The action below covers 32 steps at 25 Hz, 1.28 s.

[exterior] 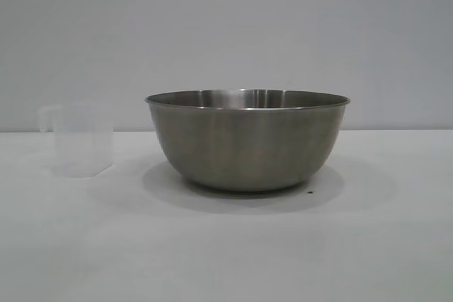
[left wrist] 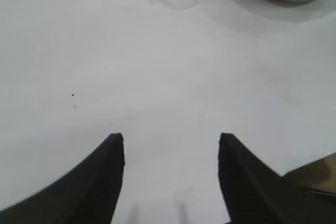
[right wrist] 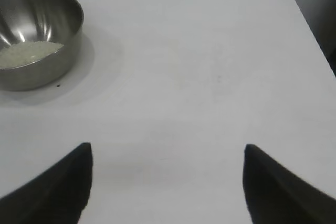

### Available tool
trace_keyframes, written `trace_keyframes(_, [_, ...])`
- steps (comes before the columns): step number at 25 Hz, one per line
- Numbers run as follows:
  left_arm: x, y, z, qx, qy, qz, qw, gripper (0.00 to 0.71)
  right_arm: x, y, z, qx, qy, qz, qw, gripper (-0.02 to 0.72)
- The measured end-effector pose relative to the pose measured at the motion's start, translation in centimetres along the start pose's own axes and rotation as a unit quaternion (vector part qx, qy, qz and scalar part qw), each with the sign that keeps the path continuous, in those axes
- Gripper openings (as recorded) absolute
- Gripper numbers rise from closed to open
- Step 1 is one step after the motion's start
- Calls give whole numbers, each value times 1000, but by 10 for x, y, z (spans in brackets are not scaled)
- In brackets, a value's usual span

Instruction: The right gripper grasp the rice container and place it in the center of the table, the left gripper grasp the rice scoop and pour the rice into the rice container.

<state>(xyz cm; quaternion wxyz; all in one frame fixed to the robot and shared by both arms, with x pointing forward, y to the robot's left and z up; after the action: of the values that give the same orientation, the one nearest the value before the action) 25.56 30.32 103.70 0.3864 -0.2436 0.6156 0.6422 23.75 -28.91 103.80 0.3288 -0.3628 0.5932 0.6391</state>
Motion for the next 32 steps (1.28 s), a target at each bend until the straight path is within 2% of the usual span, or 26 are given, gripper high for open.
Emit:
trace_keyframes(3, [0,0,1,-20,16,3,1000,386,0,0,0,0,0,0,1000,505])
trace_keyframes(7, [1,2,1,-28,21,-3,999,386,0,0,0,0,0,0,1000,505])
trace_keyframes(14, [9,13,-1,-36,21,-51,998,386,0,0,0,0,0,0,1000,505])
trace_keyframes(19, [9,14,-1,-38,23,-52,998,386,0,0,0,0,0,0,1000,505])
trace_keyframes(26, [9,14,-1,-79,51,-45,995,386,0,0,0,-7,4,0,1000,505])
trace_keyframes(32, [9,14,-1,-81,52,-45,994,386,0,0,0,-23,14,1,1000,505])
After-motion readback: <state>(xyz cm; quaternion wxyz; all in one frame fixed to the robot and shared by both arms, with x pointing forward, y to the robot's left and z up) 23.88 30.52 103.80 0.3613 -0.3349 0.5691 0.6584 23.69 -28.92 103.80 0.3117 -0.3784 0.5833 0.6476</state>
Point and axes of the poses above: a point on each arm's last joint axis where the gripper is mounted, y pointing back along that axis away from the gripper, z along the wrist's bending axis when the last joint is at zero, x = y × z, the point moved 1 cm from there along -y, pointing out along that axis toward the gripper, and after that the axes turned 4 degrees about -y, right-handed, at the moved point
